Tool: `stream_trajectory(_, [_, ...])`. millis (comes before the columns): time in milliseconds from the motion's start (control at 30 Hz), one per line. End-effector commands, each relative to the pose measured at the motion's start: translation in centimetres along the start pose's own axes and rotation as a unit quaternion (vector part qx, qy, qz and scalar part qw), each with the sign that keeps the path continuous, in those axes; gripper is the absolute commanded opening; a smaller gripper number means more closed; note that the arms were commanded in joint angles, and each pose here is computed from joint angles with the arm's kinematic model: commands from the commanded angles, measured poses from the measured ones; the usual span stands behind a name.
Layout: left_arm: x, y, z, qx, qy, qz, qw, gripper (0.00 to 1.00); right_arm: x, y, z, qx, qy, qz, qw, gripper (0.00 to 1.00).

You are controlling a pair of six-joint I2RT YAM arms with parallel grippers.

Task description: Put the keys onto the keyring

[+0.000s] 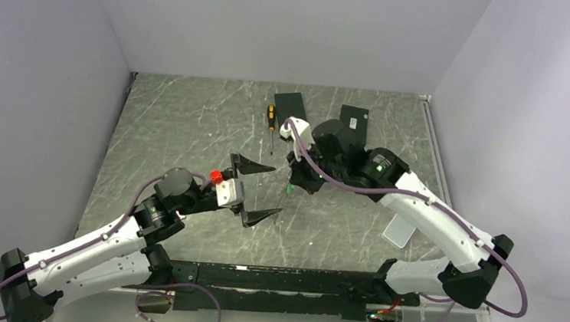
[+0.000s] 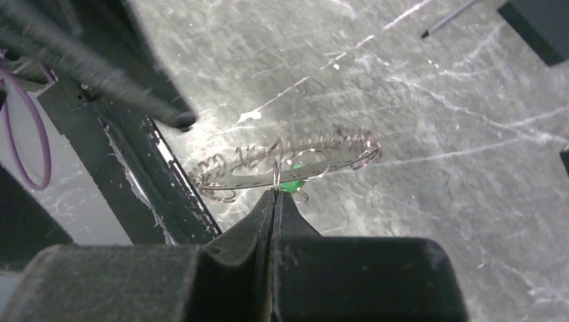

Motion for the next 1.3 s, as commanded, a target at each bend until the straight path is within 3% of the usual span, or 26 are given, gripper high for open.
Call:
stream_trajectory(0, [-0.3,-0.1,-0.5,0.004,0.024,-0.010,1.000,0.99,-1.8,-1.5,-1.4,0.035,0.016,0.064,0.997,0.00])
stream_trajectory(200, [2.9,-0.2,-0.2,-0.018,0.072,-0.034,0.997,1.00,-1.7,-2.7,-1.4,0.045,0.043,0.124,0.990,0.00])
stream_trajectory(400, [6.2,0.6,1.2,-0.080,0.066,-0.055,0.993,0.90,0.0,-3.4,0.1,0.028,0.092,0.178,0.979,0.00])
stream_trajectory(667, [9.8,1.2,3.4,-0.107,0.077,-0.037,0.991,0.87,0.3,-3.6,0.8,0.015,0.103,0.202,0.974,0.00])
stream_trajectory(733, [10.6,1.1,3.6,-0.104,0.085,-0.027,0.991,0.76,0.4,-3.6,0.9,0.013,0.105,0.203,0.973,0.00])
stream_trajectory(800, [11.2,1.1,3.9,-0.096,0.094,-0.017,0.991,0.46,0.6,-3.6,1.0,0.008,0.105,0.205,0.973,0.00])
stream_trajectory(867, [11.7,1.1,4.0,-0.094,0.102,-0.008,0.990,0.08,0.9,-3.6,1.2,0.002,0.108,0.209,0.972,0.00])
stream_trajectory(900, [11.9,1.1,4.0,-0.096,0.104,-0.006,0.990,0.00,1.0,-3.7,1.3,0.000,0.110,0.211,0.971,0.00])
stream_trajectory(1267, [12.5,0.2,2.5,-0.036,0.123,0.094,0.987,0.00,4.3,-3.8,4.2,-0.055,0.154,0.258,0.952,0.00])
Point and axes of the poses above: each gripper's point midway between its finger pads, its own z axis out along the fingers, its own y axis along the line the jaws close on, x = y × z, the point moved 6 cm from there along -z, back along the fingers, and after that the axes turned 5 degrees about z, right-handed, at the moved point
